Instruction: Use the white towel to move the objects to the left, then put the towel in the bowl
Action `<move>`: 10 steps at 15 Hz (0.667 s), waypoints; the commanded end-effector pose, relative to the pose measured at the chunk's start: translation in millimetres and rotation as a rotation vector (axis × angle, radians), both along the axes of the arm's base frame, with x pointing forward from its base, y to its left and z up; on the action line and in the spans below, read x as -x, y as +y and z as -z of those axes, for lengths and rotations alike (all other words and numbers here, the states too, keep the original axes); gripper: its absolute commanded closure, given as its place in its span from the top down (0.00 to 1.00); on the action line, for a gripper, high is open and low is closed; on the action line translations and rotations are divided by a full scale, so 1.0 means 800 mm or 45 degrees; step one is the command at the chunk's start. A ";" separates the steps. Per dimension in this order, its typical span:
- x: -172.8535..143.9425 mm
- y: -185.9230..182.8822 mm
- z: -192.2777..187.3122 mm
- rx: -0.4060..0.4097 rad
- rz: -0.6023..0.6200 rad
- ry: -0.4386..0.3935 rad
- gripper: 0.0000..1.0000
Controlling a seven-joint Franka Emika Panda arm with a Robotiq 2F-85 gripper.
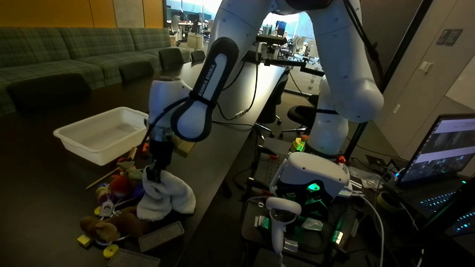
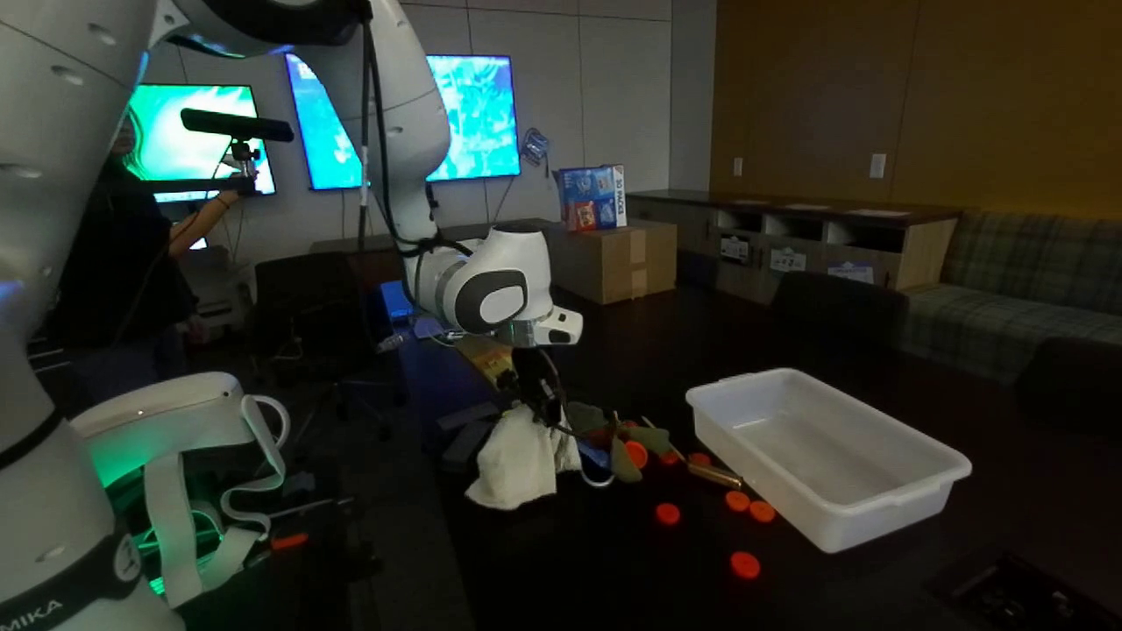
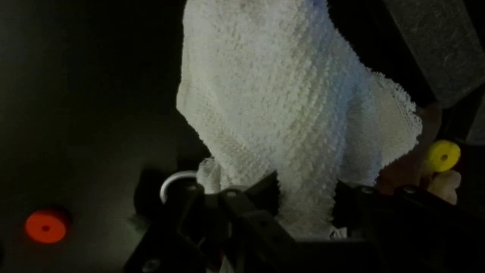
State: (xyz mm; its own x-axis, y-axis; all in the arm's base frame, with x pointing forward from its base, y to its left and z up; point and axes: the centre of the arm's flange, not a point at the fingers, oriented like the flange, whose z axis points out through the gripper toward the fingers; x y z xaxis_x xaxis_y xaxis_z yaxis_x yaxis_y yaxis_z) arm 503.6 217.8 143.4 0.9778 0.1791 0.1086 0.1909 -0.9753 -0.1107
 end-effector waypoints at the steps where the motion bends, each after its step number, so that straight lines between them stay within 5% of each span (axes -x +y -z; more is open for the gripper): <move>1: -0.002 -0.095 -0.075 -0.080 -0.027 -0.022 0.16; 10: -0.061 -0.359 -0.162 -0.001 0.199 -0.185 0.16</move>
